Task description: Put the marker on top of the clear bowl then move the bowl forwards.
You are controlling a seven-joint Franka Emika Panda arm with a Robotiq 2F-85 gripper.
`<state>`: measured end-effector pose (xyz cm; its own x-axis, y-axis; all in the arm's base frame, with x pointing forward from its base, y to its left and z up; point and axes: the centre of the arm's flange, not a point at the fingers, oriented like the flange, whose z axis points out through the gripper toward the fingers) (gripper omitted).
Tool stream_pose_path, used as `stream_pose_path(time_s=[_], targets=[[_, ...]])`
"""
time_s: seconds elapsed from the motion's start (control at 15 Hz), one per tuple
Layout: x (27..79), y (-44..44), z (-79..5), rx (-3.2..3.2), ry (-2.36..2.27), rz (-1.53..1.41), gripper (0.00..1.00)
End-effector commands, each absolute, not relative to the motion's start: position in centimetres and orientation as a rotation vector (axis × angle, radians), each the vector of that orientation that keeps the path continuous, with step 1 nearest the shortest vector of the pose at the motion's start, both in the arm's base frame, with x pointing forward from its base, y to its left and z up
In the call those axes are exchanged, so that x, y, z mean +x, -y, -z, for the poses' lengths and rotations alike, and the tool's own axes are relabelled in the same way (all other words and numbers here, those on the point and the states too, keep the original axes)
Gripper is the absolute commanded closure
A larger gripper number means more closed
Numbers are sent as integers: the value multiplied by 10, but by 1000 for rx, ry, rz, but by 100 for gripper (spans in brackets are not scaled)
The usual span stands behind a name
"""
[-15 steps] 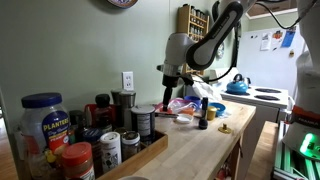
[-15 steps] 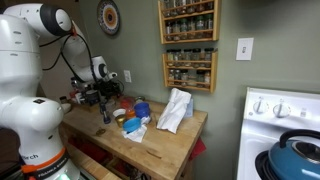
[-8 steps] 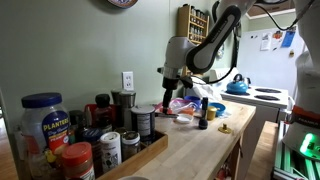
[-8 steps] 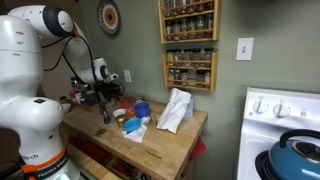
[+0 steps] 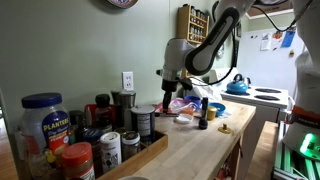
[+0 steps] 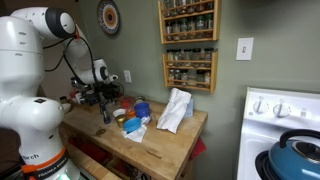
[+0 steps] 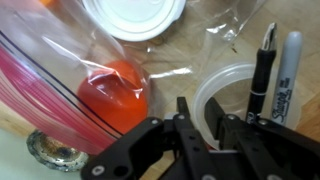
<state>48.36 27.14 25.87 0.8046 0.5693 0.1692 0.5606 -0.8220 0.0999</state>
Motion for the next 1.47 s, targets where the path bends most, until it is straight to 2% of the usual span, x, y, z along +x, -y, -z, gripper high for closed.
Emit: stream_pose_path(time_s=[0.0, 0.07, 0.2, 0.27, 1.4], targets=[[485, -276, -254, 2936, -929, -300, 80], [485, -277, -254, 2935, -932, -300, 89], [485, -276, -256, 2938, -932, -297, 94], [485, -276, -256, 2938, -930, -293, 100], [457, -269, -278, 2987, -1132, -164, 99]])
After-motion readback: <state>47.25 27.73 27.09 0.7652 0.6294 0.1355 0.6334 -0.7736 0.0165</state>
